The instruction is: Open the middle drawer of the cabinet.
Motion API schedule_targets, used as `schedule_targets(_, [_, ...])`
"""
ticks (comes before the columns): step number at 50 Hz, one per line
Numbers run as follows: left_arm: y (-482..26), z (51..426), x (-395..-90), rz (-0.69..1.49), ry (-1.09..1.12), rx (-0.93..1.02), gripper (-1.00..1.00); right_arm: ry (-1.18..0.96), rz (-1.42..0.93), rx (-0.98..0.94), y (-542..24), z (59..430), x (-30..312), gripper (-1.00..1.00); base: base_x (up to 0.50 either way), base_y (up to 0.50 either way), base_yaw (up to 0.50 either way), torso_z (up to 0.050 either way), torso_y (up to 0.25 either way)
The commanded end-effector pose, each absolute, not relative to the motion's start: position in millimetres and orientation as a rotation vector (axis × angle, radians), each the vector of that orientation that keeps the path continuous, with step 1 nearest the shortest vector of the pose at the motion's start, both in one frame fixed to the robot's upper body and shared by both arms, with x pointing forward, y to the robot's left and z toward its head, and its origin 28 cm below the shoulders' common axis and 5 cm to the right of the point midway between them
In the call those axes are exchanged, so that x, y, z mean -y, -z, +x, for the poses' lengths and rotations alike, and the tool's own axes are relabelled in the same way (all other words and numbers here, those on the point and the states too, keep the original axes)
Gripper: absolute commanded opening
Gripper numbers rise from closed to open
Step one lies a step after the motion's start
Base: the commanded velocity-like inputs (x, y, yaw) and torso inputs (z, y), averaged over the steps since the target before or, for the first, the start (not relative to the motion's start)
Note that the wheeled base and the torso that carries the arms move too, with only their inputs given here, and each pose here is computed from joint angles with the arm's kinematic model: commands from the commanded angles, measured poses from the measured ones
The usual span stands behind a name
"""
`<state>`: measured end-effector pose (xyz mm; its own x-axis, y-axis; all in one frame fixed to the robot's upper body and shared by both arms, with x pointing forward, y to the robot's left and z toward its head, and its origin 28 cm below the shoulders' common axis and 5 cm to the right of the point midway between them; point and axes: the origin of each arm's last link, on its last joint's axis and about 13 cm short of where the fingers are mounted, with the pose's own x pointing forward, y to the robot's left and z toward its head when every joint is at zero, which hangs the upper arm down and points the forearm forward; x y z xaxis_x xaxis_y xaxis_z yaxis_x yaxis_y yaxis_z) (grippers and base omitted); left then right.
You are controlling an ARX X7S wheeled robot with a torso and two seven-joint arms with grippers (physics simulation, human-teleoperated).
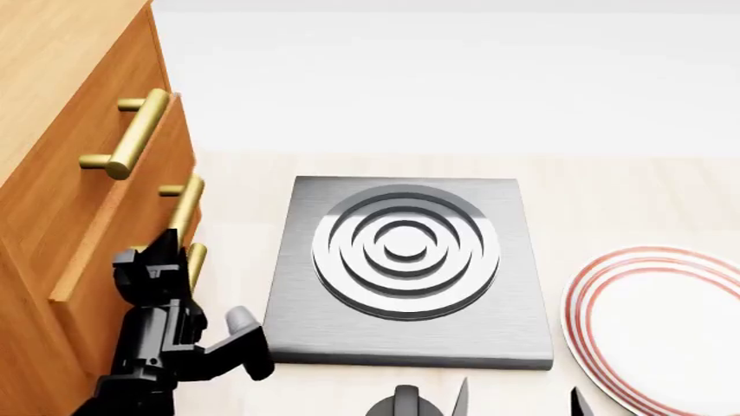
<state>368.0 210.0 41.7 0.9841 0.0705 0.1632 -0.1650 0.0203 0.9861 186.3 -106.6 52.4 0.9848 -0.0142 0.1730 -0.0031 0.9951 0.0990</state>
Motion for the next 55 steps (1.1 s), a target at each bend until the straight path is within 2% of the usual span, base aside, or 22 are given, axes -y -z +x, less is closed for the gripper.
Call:
schedule_targets(1, [-52, 372, -187, 1.564, -0.130, 0.199, -1.00, 0.011, 0.101, 0.176, -53, 186, 108, 1.00, 0.00, 0.00, 0.00, 0.000, 0.015])
schedule_targets(55, [-67, 362, -134, 1.539, -0.008, 0.348, -1.00, 0.031, 0.124, 0.192, -57, 184, 114, 1.00, 0.00, 0.00, 0.00, 0.000, 0.002])
